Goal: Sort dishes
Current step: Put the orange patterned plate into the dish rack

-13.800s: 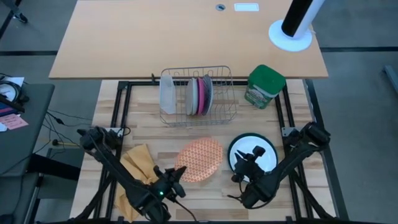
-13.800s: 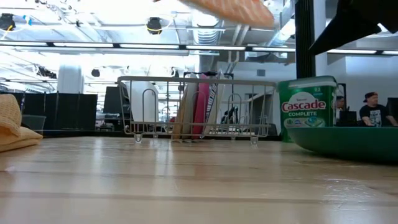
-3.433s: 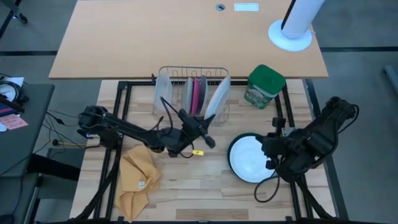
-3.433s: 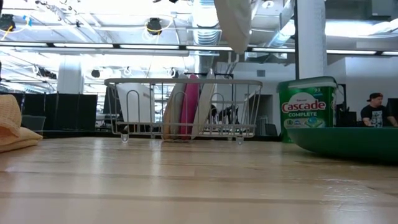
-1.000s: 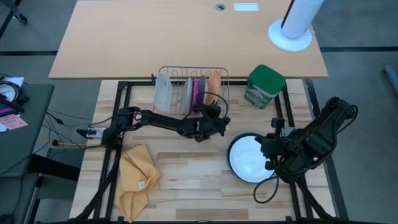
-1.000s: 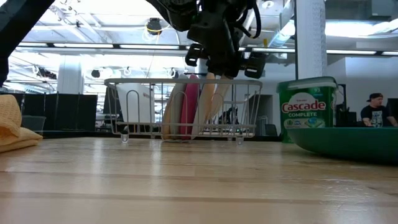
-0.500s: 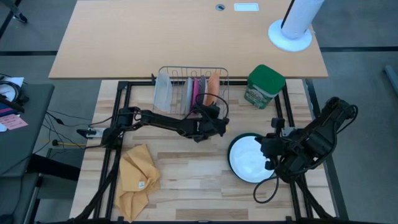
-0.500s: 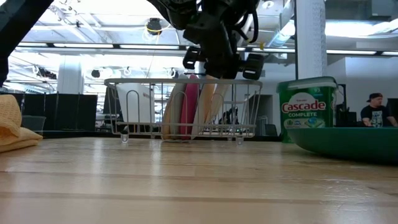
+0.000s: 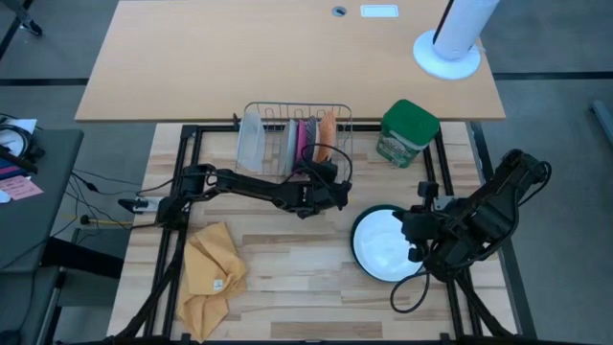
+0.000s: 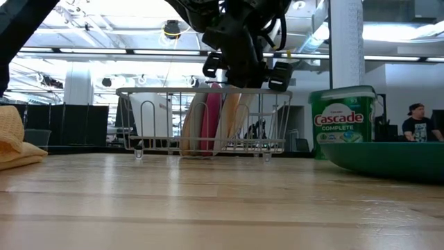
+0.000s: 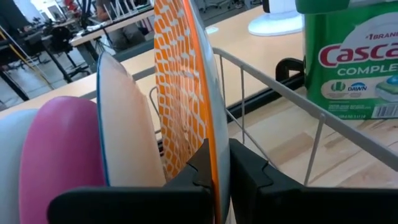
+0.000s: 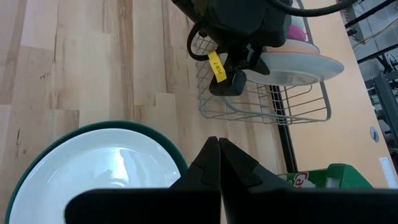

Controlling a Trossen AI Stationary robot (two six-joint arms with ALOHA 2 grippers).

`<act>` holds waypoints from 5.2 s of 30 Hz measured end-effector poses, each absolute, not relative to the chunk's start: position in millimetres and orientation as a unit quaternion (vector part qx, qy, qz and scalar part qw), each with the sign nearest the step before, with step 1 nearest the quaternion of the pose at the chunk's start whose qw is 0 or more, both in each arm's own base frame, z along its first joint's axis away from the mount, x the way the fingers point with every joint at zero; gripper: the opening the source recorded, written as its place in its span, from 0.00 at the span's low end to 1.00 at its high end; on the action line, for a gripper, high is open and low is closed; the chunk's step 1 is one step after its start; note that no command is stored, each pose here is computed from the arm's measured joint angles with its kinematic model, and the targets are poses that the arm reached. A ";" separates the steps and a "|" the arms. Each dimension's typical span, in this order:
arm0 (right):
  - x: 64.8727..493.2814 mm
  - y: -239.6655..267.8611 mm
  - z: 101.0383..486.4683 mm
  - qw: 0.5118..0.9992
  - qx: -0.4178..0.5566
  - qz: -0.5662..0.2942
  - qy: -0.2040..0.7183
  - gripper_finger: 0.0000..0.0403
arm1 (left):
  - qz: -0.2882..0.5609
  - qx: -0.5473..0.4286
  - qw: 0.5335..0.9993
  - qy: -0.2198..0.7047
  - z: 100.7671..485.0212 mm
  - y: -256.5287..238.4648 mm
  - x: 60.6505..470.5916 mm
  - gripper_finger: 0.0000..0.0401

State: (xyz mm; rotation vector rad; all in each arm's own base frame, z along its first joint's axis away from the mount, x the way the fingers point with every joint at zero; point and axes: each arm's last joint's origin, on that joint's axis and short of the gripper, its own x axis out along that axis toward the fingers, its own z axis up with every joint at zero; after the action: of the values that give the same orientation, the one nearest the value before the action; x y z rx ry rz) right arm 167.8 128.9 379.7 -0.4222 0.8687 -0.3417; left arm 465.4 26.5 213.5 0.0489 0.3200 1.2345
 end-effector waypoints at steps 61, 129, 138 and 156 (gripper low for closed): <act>167.7 128.9 379.7 0.872 -0.198 -0.165 0.415 0.00 | 0.587 0.005 0.779 0.219 233.7 24.4 453.2 0.01; 167.7 130.3 378.7 0.872 -0.191 -0.160 0.422 0.00 | 0.588 -0.069 0.775 0.223 260.5 45.6 435.4 0.02; 167.6 130.1 378.7 0.871 -0.191 -0.160 0.423 0.00 | 0.600 -0.079 0.761 0.236 257.5 49.1 428.9 0.06; 167.6 130.2 378.6 0.871 -0.191 -0.159 0.424 0.00 | 0.612 -0.060 0.746 0.257 254.2 38.6 419.3 0.08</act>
State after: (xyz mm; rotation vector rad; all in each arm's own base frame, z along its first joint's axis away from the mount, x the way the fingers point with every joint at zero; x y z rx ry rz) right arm 167.6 130.2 378.6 -0.3987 0.8862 -0.3315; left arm 419.3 38.6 254.2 -0.1315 0.5622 1.3391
